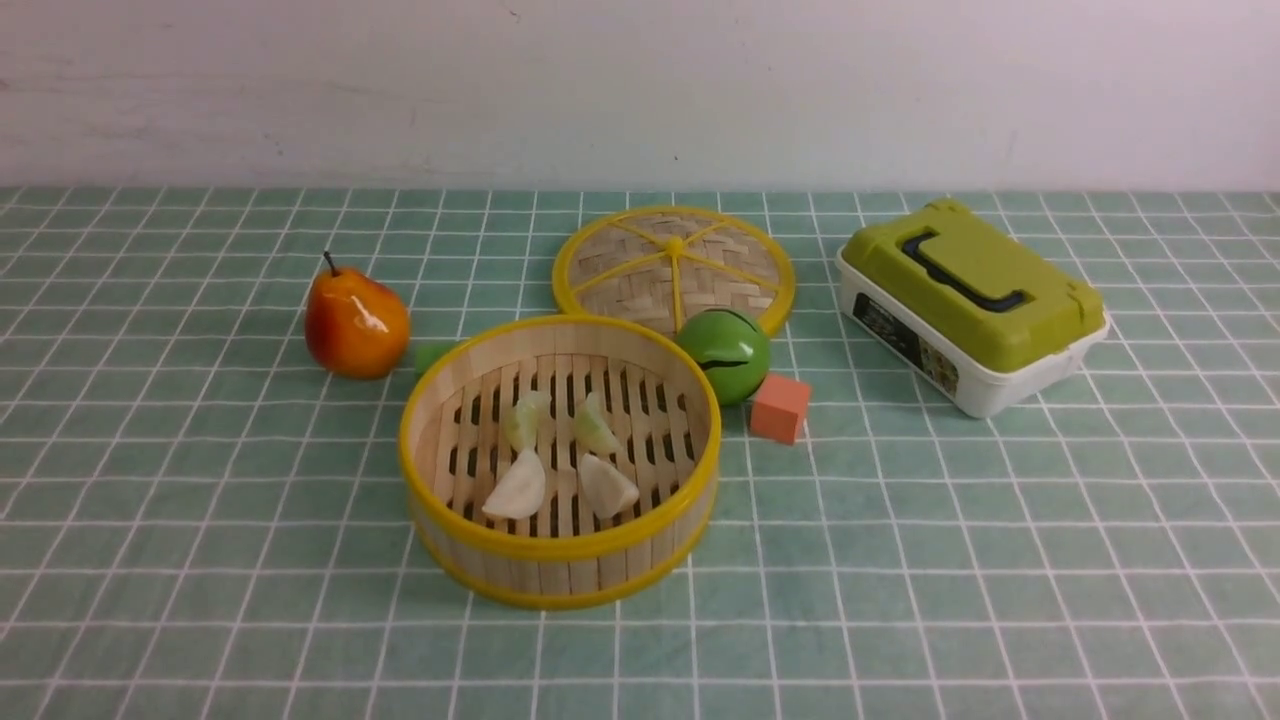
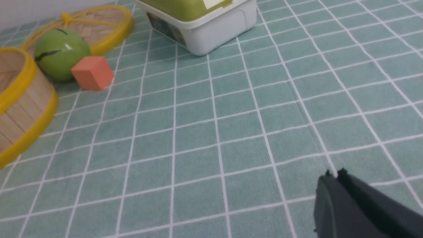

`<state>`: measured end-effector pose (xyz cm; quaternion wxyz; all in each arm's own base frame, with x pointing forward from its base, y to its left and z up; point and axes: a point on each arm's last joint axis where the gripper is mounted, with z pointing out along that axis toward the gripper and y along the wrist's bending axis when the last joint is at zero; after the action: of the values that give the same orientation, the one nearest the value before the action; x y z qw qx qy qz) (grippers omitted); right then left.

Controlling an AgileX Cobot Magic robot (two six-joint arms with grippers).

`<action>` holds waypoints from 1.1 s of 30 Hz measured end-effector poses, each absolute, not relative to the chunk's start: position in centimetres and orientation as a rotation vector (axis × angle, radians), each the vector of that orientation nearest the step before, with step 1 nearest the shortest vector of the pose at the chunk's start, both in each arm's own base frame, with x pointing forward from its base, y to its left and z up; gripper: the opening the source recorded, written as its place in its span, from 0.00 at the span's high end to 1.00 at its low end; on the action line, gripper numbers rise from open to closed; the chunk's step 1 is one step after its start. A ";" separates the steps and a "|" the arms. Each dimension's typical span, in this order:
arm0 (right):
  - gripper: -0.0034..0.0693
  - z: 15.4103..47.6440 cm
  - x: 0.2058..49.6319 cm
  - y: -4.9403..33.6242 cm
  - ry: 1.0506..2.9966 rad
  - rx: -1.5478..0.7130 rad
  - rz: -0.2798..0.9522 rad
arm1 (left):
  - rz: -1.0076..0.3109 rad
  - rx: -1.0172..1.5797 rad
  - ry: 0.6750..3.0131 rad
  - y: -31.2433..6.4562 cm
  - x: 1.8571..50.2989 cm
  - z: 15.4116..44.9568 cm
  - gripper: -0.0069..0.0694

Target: Put the dumplings into the steamer on the table with the blue tablecloth.

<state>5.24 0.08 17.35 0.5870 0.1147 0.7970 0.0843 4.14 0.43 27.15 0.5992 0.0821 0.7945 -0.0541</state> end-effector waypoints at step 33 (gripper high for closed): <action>0.90 17.3 5.2 0.1 1.863 0.251 0.202 | -0.120 0.190 1.858 0.5 4.1 26.1 0.77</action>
<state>5.23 0.14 17.33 0.5853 0.1074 0.7990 0.0865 4.07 0.47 26.14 0.5933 0.0818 0.7991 -0.0517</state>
